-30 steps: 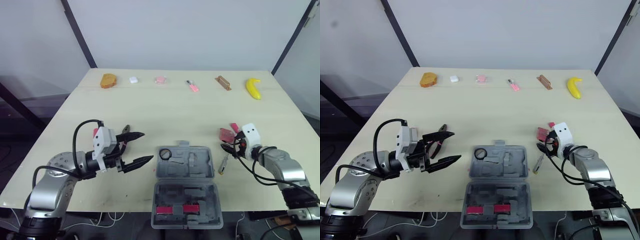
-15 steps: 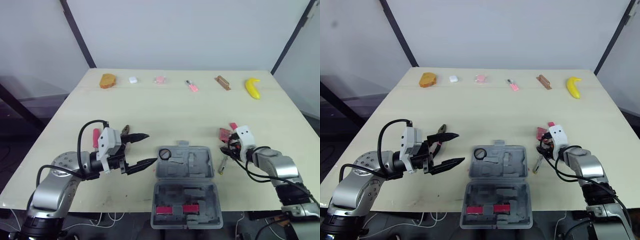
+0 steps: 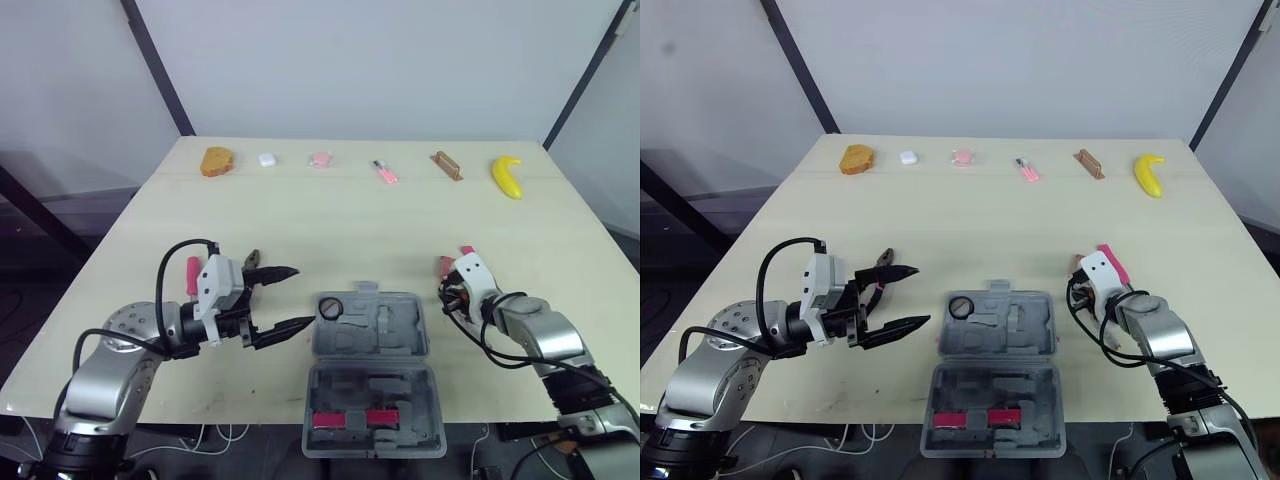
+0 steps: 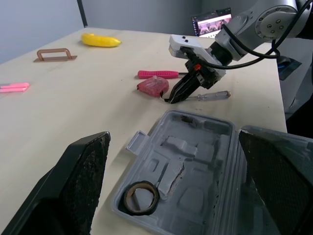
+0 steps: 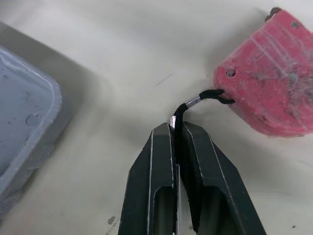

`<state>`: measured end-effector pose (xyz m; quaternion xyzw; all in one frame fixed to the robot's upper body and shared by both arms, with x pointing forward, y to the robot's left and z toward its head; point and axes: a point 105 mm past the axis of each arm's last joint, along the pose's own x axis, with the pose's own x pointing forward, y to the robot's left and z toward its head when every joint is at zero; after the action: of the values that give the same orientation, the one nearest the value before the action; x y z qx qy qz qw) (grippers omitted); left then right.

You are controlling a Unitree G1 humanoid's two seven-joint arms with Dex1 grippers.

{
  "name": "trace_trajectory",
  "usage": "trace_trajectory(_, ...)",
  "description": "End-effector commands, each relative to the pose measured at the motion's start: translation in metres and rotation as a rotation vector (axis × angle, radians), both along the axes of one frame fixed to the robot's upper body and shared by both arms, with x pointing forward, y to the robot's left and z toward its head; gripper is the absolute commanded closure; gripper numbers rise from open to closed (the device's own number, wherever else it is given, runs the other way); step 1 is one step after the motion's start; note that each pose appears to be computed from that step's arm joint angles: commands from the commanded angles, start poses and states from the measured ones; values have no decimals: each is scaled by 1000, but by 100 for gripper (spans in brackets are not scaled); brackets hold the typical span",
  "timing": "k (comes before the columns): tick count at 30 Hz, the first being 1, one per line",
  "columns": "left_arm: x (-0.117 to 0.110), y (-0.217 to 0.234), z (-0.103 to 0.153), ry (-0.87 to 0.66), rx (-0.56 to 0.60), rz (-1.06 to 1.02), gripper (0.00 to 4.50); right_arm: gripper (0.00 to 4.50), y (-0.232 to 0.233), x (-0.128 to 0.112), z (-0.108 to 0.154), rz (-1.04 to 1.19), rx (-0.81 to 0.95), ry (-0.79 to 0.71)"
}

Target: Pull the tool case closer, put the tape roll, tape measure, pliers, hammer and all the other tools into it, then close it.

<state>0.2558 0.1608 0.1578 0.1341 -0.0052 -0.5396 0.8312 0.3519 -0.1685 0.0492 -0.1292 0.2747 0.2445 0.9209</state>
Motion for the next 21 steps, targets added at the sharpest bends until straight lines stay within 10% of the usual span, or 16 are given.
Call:
trace_trajectory(1,0,-1,7,-36,16,-14,0,417,0,2,10,29,-11,-41)
trace_trajectory(12,1,1,4,-35,23,-12,0,417,-19,-1,9,-34,-42,-25)
trace_trajectory(16,2,2,3,-33,27,-12,0,291,-14,2,11,-50,-14,-38)
trace_trajectory(21,2,2,2,-32,31,-12,0,277,-2,5,13,-82,53,-38)
